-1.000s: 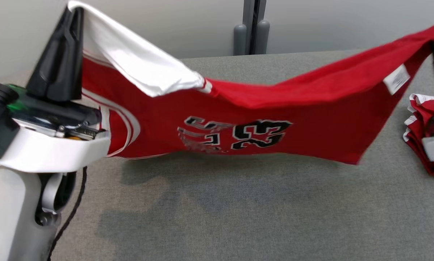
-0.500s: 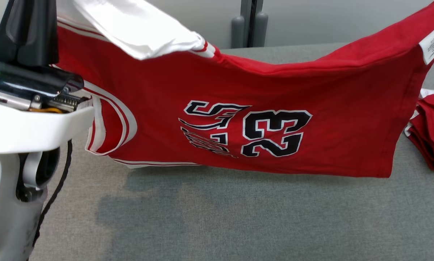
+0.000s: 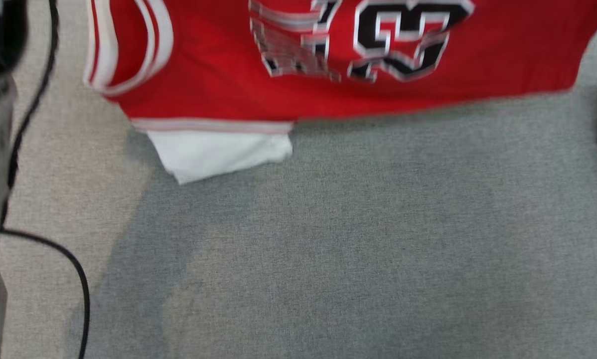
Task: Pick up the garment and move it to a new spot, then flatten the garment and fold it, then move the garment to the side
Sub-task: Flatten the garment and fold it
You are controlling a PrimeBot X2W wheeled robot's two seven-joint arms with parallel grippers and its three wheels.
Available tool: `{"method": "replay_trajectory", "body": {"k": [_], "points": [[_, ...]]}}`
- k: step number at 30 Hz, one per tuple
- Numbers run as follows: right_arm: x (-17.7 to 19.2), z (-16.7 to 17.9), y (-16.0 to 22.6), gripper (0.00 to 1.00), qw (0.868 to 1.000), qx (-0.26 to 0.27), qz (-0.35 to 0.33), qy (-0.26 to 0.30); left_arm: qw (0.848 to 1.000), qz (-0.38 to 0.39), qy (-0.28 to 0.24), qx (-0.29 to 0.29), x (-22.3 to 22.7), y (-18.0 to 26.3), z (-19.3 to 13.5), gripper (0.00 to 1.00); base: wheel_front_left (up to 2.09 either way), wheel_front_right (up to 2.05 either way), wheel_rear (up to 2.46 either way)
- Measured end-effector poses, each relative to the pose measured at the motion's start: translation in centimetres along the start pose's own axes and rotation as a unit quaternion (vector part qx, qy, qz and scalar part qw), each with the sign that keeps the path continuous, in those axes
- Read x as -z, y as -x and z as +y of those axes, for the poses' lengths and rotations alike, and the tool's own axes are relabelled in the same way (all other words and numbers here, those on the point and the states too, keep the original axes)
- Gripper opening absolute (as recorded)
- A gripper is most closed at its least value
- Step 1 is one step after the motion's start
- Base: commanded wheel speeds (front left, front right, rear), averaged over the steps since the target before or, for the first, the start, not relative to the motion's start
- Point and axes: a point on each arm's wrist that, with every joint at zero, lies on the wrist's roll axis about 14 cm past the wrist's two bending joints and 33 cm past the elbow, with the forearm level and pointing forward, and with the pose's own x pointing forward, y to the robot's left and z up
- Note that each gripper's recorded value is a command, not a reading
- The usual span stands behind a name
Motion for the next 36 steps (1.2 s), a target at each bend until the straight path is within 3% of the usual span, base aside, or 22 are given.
{"method": "replay_trajectory", "body": {"k": [6, 12, 14, 16, 19, 26, 31, 36], "points": [[0.0, -0.5, -5.5, 0.0, 0.999, -0.005, -0.038, -0.011, 1.0, -0.011, -0.013, 0.002, 2.0, -4.6, 1.6, 0.0, 0.0, 0.0, 0.0], [0.5, -0.3, -8.7, 0.0, 0.998, 0.004, -0.058, -0.029, 1.0, 0.0, -0.012, -0.017, 3.6, -7.1, 3.2, 0.0, 0.0, 0.0, 0.0], [1.8, -0.3, -9.2, 0.0, 0.998, 0.013, -0.045, -0.041, 0.999, 0.025, 0.001, -0.033, 5.1, -7.0, 4.0, 0.0, 0.0, 0.0, 0.0], [5.8, -0.6, -9.0, 0.0, 0.998, 0.032, 0.01, -0.055, 0.993, 0.094, 0.031, -0.059, 9.2, -5.7, 5.0, 0.0, 0.0, 0.0, 0.0], [9.2, -0.6, -8.7, 0.0, 0.995, 0.047, 0.058, -0.071, 0.981, 0.165, 0.065, -0.079, 13.6, -3.6, 5.1, 0.0, 0.0, 0.0, 0.0], [16.0, -0.3, -7.0, 0.0, 0.983, 0.065, 0.148, -0.089, 0.928, 0.319, 0.141, -0.126, 22.8, 3.3, 4.6, 0.0, 0.0, 0.0, 0.0], [19.0, -0.4, -5.2, 0.0, 0.975, 0.074, 0.185, -0.096, 0.902, 0.363, 0.177, -0.152, 25.8, 6.6, 4.0, 0.0, 0.0, 0.0, 0.0], [22.5, 1.0, -1.3, 0.0, 0.967, 0.067, 0.219, -0.115, 0.893, 0.36, 0.204, -0.18, 27.1, 10.0, 3.2, 0.0, 0.0, 0.0, 0.0]]}}
